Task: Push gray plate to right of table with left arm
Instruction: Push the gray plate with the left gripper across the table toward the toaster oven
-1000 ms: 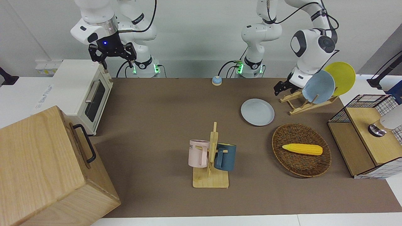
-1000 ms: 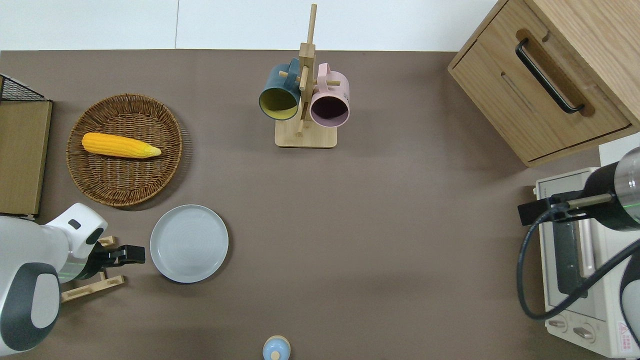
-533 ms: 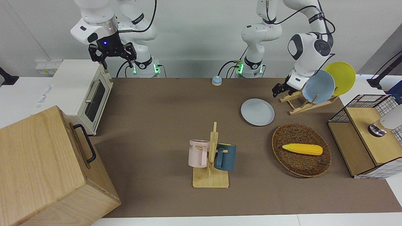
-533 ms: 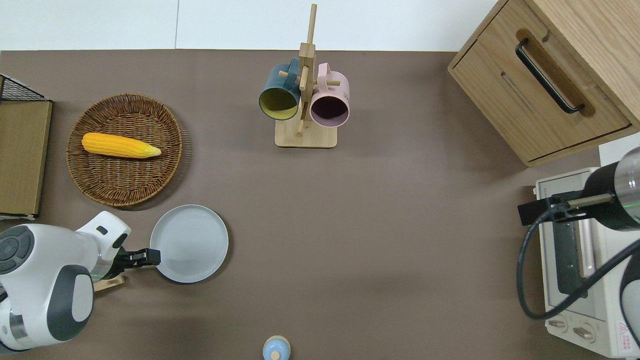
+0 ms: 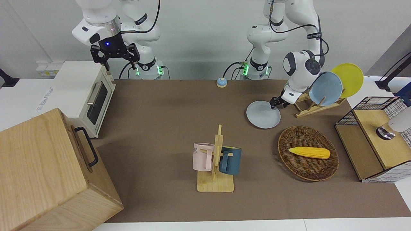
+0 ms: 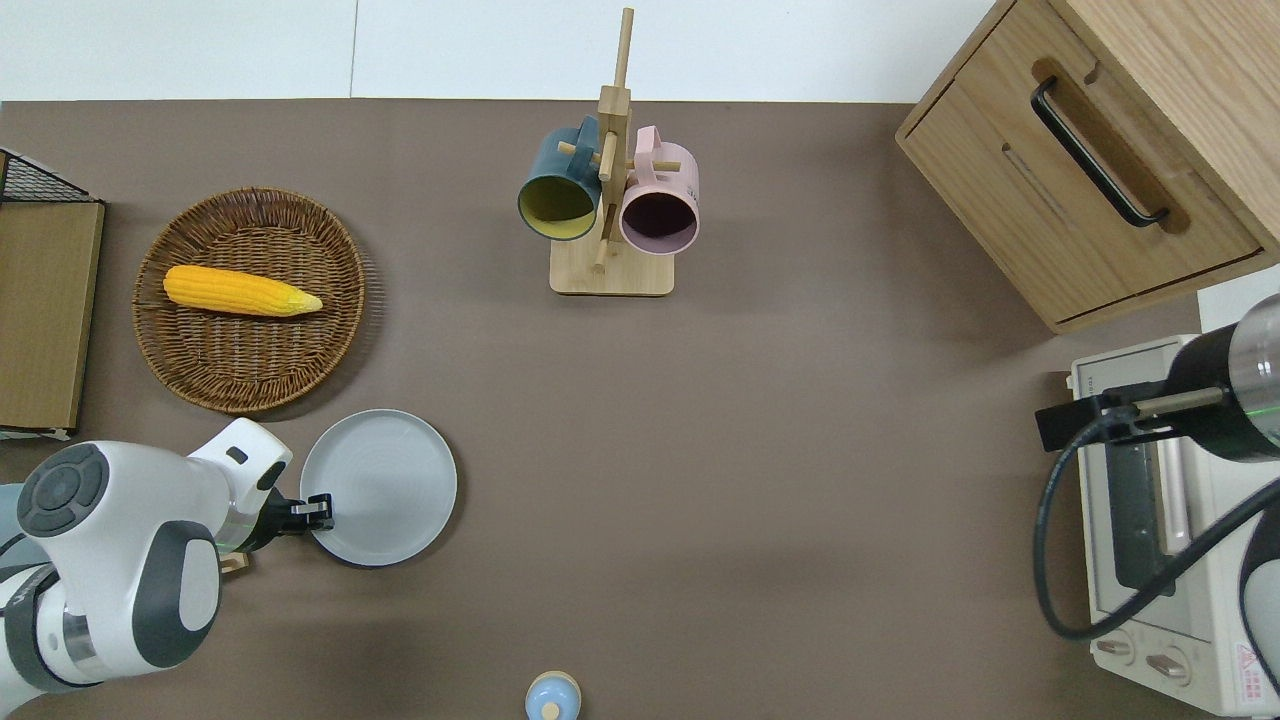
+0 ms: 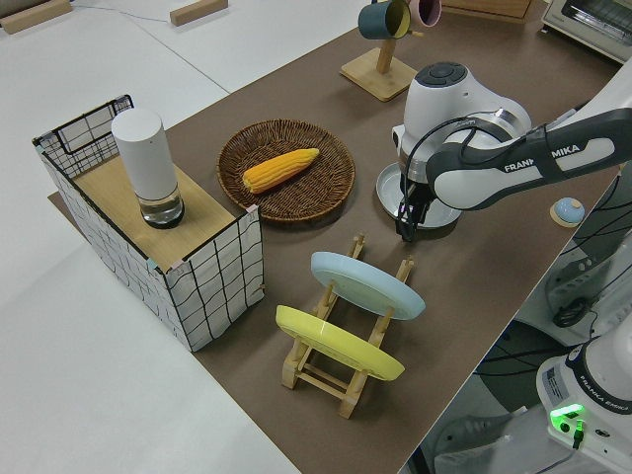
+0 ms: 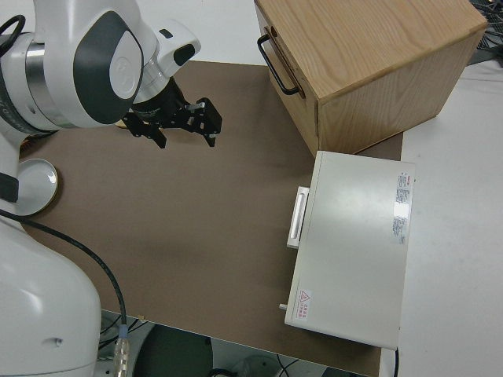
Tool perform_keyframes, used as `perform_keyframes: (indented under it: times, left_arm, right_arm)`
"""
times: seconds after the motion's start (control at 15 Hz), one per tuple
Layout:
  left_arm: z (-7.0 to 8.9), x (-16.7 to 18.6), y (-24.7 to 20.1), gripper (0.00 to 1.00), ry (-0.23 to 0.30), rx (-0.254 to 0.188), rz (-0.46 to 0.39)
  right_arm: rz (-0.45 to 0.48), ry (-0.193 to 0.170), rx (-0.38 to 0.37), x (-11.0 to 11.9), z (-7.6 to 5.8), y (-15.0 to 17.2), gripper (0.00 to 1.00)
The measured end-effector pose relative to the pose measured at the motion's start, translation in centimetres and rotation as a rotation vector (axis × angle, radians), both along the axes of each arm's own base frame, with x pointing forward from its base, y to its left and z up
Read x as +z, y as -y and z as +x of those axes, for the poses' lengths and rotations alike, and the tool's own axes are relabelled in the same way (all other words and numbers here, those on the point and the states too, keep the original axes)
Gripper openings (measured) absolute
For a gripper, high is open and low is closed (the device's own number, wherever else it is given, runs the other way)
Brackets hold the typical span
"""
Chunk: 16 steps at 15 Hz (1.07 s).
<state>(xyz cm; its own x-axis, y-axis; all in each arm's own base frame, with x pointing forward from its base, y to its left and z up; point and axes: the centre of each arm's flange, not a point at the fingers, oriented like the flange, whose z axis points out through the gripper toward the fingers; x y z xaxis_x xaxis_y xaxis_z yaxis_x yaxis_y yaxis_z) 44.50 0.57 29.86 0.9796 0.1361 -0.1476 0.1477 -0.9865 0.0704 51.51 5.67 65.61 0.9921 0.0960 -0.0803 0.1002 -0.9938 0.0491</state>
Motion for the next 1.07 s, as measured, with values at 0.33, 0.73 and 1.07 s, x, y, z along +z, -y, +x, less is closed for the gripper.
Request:
perform_keyframes:
  times: [0.33, 0.73, 1.07]
  left_arm:
    - [0.3, 0.2, 0.4, 0.08, 0.013, 0.004, -0.009]
    - [0.4, 0.4, 4.4, 0.04, 0.014, 0.002, -0.035]
    - [-0.8, 0.8, 13.7, 0.04, 0.017, 0.079, -0.055]
  right_arm:
    - [0.000, 0.000, 0.000, 0.0, 0.0, 0.0, 1.00]
    - [0.000, 0.000, 0.000, 0.0, 0.0, 0.0, 1.00]
    - [0.000, 0.000, 0.000, 0.0, 0.0, 0.0, 1.00]
